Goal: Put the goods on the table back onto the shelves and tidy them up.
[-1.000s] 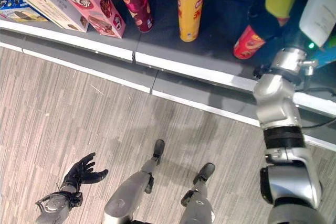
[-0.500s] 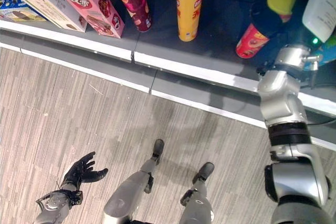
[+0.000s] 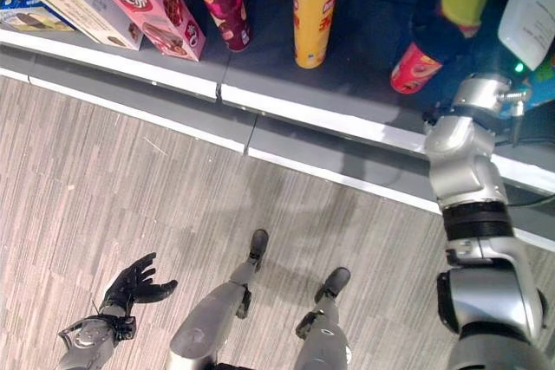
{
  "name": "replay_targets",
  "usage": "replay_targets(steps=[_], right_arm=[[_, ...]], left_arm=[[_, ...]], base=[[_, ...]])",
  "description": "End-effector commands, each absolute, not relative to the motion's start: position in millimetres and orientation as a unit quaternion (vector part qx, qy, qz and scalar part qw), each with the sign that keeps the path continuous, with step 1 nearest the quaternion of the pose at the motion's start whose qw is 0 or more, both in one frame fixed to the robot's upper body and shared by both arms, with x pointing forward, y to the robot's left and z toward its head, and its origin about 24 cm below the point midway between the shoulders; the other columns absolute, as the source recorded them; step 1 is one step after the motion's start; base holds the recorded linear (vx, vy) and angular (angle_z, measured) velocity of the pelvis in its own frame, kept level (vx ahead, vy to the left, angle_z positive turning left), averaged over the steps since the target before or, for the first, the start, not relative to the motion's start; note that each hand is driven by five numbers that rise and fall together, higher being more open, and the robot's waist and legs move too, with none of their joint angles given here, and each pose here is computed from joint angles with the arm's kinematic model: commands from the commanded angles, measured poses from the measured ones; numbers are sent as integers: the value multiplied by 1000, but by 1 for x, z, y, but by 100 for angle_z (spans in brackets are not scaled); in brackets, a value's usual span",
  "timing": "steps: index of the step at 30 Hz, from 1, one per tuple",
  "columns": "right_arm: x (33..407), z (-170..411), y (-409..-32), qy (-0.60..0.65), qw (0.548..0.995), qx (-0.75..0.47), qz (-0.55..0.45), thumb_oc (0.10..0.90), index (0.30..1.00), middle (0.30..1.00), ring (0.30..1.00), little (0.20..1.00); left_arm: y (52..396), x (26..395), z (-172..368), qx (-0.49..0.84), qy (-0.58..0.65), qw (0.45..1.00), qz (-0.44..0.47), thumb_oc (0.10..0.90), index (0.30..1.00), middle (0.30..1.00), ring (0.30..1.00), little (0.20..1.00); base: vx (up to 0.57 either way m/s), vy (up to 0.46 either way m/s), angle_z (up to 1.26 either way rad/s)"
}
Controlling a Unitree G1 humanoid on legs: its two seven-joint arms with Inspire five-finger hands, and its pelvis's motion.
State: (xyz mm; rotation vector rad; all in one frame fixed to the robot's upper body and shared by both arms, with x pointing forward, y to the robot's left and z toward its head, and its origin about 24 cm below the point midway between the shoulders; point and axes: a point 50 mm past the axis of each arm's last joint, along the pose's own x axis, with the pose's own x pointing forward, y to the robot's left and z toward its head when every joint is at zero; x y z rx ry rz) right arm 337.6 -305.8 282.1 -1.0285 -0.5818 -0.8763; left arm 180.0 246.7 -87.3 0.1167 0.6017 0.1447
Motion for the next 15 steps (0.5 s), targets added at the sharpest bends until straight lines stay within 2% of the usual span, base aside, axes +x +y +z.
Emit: replay_targets(steps=[1,15], right_arm=[[325,337,-300,-356,690,-468,-423,800,900,900,900,900],[323,341,-300,-364,692,-456,-426,800,900,900,900,900]], left_arm=[[273,166,-87,97,305,942,105,800,900,900,900,900],[274,166,-89,97,311,939,108,800,900,900,900,900]], base=[[0,0,0],[0,0,0]])
